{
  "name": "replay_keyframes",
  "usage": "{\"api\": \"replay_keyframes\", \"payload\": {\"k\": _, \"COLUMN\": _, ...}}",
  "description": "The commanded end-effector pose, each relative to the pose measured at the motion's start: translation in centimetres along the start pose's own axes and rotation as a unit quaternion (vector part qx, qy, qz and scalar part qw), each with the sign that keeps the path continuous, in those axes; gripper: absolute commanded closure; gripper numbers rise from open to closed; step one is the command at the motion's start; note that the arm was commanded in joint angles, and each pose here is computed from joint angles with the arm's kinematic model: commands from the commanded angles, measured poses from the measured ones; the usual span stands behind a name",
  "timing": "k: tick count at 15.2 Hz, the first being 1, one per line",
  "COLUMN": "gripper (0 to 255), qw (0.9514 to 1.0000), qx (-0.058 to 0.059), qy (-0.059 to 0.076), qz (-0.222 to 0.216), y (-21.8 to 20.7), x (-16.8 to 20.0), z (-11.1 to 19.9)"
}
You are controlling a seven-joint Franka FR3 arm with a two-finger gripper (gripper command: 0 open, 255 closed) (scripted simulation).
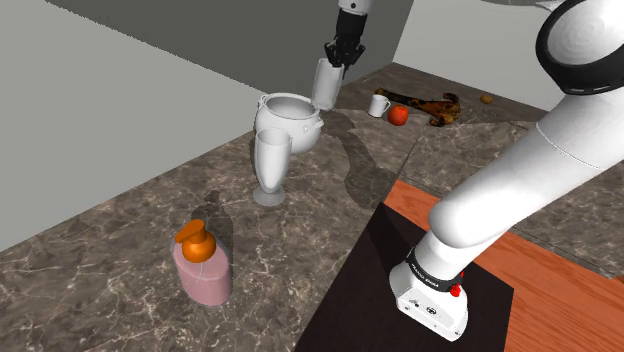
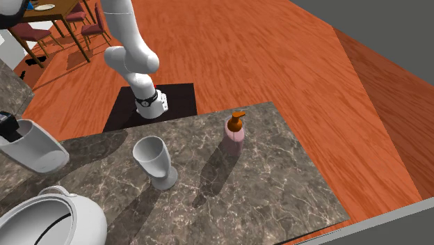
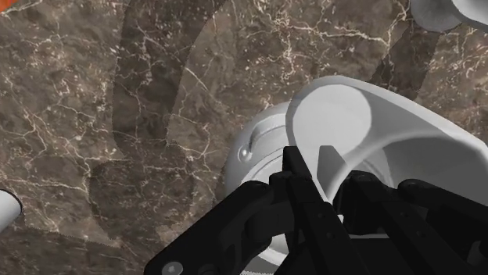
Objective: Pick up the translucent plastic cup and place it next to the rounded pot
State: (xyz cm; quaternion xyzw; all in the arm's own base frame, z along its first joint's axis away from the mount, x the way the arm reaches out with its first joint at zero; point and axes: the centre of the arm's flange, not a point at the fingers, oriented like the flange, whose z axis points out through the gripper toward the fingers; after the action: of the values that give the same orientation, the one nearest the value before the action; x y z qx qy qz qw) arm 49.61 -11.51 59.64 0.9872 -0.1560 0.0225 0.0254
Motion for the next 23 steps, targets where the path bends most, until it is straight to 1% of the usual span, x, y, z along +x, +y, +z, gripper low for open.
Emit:
{"api": "replay_keyframes", "payload": {"k": 1, "gripper": 255, "qw": 1.0, "qx": 0.0, "qy": 0.001, "qz": -0.001, "y": 2.7, "x": 1.1, "z": -0.1}}
{"api": "replay_keyframes", "payload": {"k": 10, "gripper": 255, "qw": 1.0, "qx": 0.0, "qy": 0.001, "qz": -0.001, "y": 14.1, "x": 5.0, "z": 0.5}}
{"api": "replay_keyframes", "payload": {"k": 23, "gripper": 255, "qw": 1.0, "qx": 0.0, "qy": 0.001, "qz": -0.001, "y": 13.8, "x": 4.6, "z": 7.4}}
